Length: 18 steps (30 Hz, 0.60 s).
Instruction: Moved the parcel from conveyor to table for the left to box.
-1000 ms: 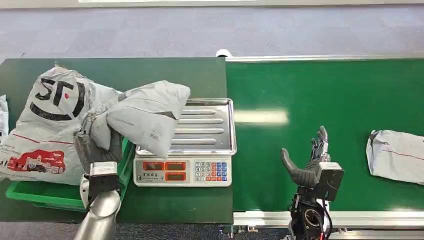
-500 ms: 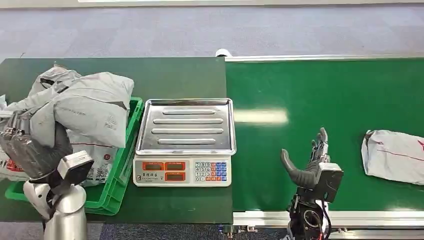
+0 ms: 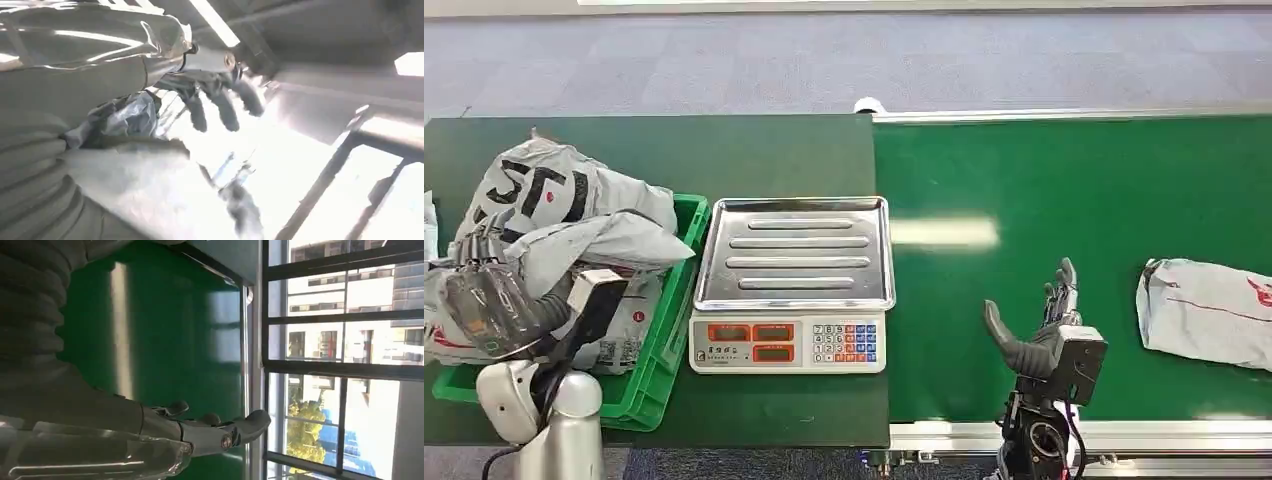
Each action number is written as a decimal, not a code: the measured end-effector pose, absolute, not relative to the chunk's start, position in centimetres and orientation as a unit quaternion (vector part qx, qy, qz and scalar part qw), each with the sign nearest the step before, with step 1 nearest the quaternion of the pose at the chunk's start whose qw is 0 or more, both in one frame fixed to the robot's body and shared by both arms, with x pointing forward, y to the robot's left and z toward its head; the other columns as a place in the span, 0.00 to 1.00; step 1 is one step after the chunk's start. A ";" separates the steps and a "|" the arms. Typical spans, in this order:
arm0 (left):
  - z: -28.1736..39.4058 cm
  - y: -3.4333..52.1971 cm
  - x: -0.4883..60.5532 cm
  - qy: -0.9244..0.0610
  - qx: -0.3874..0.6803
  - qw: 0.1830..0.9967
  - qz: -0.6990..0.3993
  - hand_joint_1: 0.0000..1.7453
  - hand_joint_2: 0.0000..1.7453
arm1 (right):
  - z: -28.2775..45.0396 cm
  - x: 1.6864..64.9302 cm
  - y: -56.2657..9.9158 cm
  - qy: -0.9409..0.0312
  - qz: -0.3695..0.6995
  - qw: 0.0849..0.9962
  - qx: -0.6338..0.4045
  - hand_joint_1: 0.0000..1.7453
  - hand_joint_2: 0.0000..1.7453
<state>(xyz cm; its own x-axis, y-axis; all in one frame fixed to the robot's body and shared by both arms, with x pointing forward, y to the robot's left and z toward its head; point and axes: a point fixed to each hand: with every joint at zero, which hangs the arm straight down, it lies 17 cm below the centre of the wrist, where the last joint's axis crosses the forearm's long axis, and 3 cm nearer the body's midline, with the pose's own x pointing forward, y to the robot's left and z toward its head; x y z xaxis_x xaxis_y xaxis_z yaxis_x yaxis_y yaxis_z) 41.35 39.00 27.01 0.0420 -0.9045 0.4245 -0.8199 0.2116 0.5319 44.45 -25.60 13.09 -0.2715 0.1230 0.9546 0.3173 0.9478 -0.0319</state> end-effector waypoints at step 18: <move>26.3 39.1 42.5 -0.673 0.634 0.374 -0.076 0.00 1.00 | 13.3 44.6 -25.4 -0.794 -0.077 0.587 -0.136 0.00 1.00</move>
